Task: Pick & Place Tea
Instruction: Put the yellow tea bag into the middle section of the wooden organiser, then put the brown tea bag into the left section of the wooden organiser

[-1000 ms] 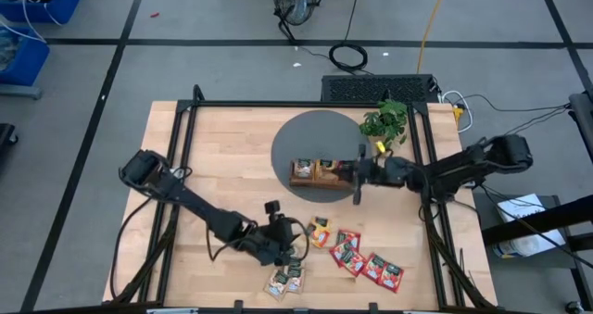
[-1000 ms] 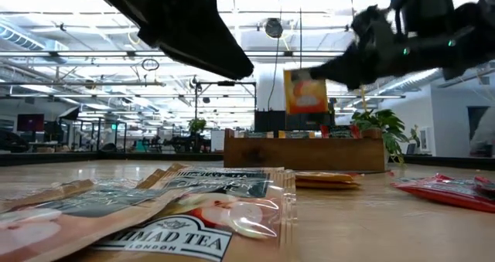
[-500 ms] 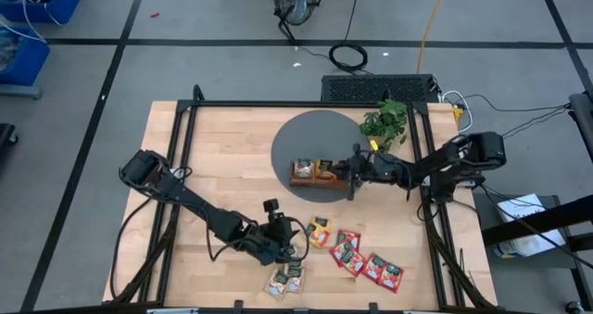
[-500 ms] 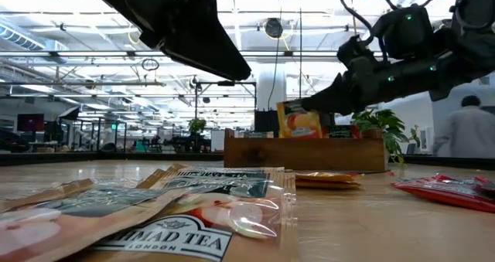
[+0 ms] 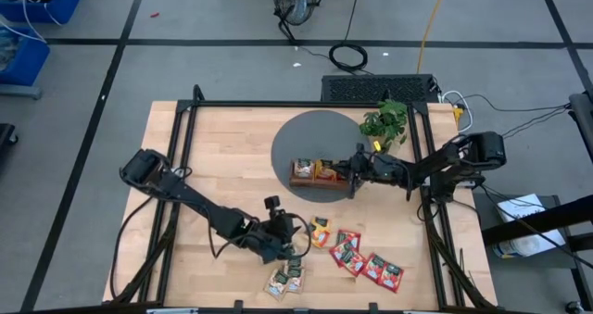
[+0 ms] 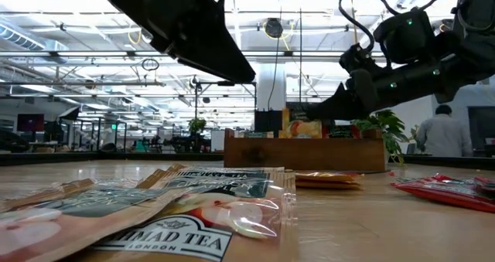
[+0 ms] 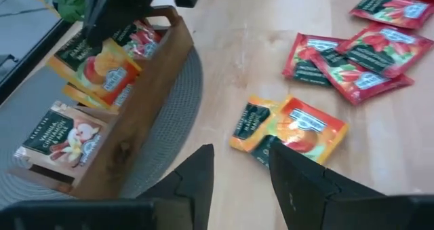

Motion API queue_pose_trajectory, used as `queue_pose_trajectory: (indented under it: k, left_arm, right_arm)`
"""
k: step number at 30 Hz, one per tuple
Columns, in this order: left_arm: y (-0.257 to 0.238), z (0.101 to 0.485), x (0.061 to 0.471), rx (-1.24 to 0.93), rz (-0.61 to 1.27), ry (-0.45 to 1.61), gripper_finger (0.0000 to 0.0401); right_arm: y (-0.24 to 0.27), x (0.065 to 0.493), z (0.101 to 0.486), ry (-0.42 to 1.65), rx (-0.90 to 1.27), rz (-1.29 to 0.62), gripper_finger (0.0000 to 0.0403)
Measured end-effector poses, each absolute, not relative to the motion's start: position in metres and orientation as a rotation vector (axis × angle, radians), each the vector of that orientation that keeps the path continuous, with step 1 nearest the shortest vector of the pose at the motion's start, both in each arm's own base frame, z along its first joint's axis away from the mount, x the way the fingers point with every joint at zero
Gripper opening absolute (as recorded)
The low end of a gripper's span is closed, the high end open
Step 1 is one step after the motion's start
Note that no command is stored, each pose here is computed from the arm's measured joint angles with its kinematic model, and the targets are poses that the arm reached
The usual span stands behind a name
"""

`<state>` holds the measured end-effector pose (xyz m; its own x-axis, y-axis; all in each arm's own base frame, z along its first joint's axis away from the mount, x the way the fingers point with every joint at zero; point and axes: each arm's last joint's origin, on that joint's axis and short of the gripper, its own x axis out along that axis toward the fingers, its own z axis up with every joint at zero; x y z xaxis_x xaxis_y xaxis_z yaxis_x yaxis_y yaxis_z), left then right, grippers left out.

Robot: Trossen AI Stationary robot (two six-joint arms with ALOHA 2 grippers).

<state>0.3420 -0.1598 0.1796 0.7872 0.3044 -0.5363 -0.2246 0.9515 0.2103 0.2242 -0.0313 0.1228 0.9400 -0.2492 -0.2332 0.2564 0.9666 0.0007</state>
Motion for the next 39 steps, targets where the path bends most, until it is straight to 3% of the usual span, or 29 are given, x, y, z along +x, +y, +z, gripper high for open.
queue_pose_trajectory:
  k: [10,22,27,34,39]
  left_arm:
    - [-0.137,0.18,0.352,0.098,0.341,0.607,0.0145]
    - [-0.138,0.18,0.354,0.048,0.303,0.608,0.0145]
    - [-0.138,0.179,0.354,0.048,0.273,0.621,0.0145]
    - [-0.144,0.176,0.351,-0.037,0.14,0.692,0.0145]
    - [-0.143,0.174,0.35,-0.228,0.216,0.699,0.0145]
  right_arm:
    - [-0.035,0.222,0.116,0.307,0.011,-0.295,0.0009]
    - [-0.036,0.23,0.126,0.246,0.043,-0.294,0.0116]
    - [-0.033,0.235,0.129,0.232,0.034,-0.275,0.0139]
    - [0.003,0.234,0.127,0.309,-0.129,-0.021,0.0127]
    - [0.046,0.23,0.126,0.314,-0.141,0.189,0.0085]
